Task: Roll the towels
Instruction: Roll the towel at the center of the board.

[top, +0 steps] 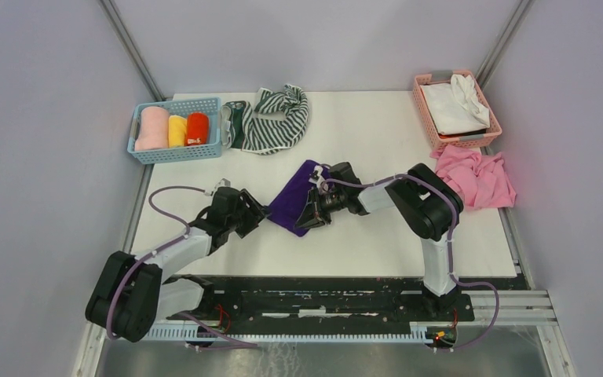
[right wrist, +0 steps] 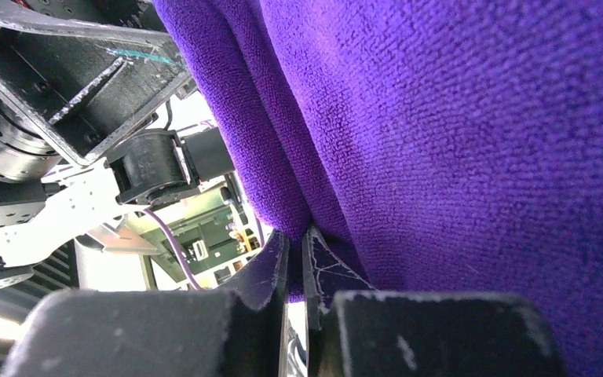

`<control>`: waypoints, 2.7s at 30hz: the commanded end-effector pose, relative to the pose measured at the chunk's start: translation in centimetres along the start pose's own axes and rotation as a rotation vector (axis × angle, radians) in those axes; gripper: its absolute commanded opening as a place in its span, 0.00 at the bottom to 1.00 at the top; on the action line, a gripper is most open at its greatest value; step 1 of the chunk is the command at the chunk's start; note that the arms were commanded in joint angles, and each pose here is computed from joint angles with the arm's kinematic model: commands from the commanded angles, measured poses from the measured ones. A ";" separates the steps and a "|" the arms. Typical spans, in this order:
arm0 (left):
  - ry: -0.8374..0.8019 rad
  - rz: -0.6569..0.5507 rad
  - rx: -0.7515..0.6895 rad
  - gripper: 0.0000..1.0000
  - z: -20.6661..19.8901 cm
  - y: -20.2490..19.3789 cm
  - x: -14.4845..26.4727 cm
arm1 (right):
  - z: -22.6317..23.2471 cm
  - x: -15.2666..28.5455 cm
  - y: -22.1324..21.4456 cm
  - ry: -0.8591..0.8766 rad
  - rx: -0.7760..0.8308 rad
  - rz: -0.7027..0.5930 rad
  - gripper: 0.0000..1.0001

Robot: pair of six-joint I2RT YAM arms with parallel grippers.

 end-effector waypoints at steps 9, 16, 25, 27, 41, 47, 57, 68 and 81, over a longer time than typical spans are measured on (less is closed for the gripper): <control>0.090 0.038 0.005 0.63 0.1 0.3 -2.2 | 2.4 1.2 0.6 -0.048 0.151 -0.025 0.21; 0.150 0.084 0.015 0.58 1.2 -0.6 -2.8 | 4.6 3.8 0.0 -0.230 0.314 -0.051 0.33; 0.174 0.102 0.027 0.56 1.6 -1.0 -3.1 | 9.4 5.4 -3.1 -0.489 0.723 -0.131 0.41; 0.177 0.105 0.026 0.56 1.7 -1.1 -3.1 | 10.4 4.3 -4.2 -0.514 0.826 -0.119 0.41; 0.190 0.110 0.005 0.56 1.7 -1.0 -3.1 | 9.4 -0.7 -4.1 -0.698 1.012 -0.104 0.41; 0.194 0.114 -0.005 0.55 1.6 -1.0 -3.2 | 7.9 -1.2 -3.6 -0.755 1.007 -0.094 0.41; 0.199 0.131 -0.039 0.55 1.0 -0.9 -3.8 | 5.8 -1.4 -3.5 -0.833 1.046 -0.073 0.48; 0.233 0.179 -0.079 0.55 0.9 -1.3 -4.8 | 2.3 -2.6 -3.7 -1.019 1.080 -0.005 0.50; 0.231 0.042 -0.093 0.61 -0.3 0.8 -0.5 | 4.9 -2.4 -6.1 -0.668 0.871 0.093 0.01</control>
Point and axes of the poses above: each gripper's point midway between its finger pads, its own x axis back along the fingers, its own z axis along the line the jaws close on, y = z × x, the point moved 10 cm from there along x, back along the fingers, and after that the axes turned 6 degrees about -x, right-handed, at the moved point
